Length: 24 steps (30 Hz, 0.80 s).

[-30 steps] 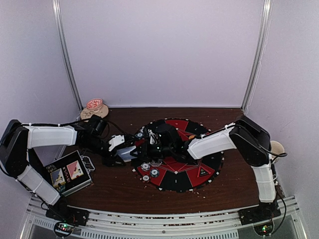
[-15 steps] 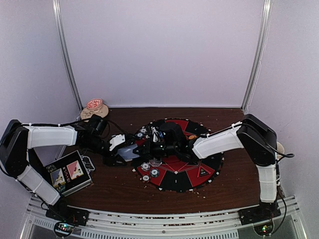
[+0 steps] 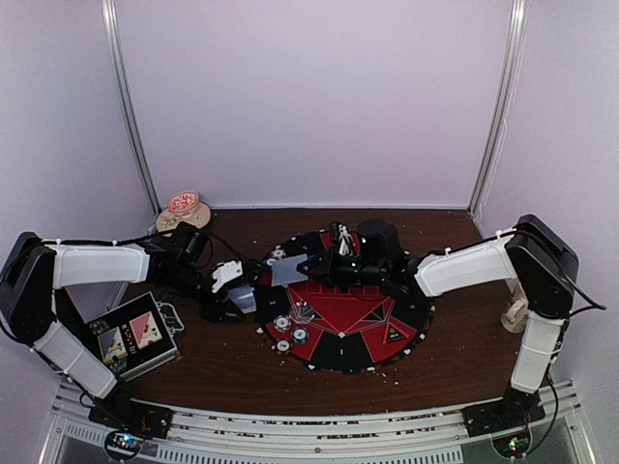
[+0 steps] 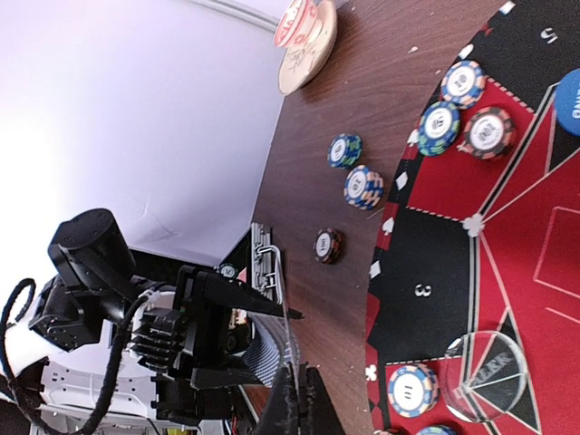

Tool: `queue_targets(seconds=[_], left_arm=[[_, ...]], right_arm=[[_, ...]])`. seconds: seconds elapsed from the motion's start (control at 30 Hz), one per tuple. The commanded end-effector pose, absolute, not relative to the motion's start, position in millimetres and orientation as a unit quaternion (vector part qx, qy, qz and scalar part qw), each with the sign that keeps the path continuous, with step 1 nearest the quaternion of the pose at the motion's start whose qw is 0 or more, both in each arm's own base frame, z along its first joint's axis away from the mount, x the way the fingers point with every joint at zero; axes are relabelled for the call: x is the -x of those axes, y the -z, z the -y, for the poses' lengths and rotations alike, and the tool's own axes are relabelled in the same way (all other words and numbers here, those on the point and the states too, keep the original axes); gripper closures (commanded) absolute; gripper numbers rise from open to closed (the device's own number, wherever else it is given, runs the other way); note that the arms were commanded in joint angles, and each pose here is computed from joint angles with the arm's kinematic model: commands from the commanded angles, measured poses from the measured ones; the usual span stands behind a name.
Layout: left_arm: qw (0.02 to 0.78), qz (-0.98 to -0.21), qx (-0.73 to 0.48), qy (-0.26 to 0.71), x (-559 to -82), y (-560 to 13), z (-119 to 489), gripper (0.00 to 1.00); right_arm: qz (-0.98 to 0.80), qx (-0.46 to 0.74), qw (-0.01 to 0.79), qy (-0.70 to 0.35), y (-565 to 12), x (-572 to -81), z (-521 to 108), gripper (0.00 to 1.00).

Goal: Distribute texas hold em gaming equipment
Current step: Pick up the poker card from the face-down deck piles, then distribute the poker card in the small blind area.

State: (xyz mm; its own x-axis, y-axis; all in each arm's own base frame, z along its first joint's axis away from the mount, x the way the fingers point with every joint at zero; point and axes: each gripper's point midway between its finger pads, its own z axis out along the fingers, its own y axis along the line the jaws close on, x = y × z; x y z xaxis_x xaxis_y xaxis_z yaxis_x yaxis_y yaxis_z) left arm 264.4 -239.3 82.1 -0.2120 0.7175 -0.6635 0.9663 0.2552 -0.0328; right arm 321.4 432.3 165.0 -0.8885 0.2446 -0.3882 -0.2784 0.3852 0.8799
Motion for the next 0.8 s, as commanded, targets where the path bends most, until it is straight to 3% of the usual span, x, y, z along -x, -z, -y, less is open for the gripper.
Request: queue_targets(seconds=[0.0,0.77], left_arm=[[0.295,-0.735,-0.567,0.226,-269,-92,241,0.55],[0.299,-0.734,-0.567,0.225,-269,-93,240,0.55]], right_arm=[[-0.791,-0.016,0.277,-0.545,-176,-339,-405,1.0],[-0.806,-0.101,0.34,-0.475,-156,-427,-379,1.0]])
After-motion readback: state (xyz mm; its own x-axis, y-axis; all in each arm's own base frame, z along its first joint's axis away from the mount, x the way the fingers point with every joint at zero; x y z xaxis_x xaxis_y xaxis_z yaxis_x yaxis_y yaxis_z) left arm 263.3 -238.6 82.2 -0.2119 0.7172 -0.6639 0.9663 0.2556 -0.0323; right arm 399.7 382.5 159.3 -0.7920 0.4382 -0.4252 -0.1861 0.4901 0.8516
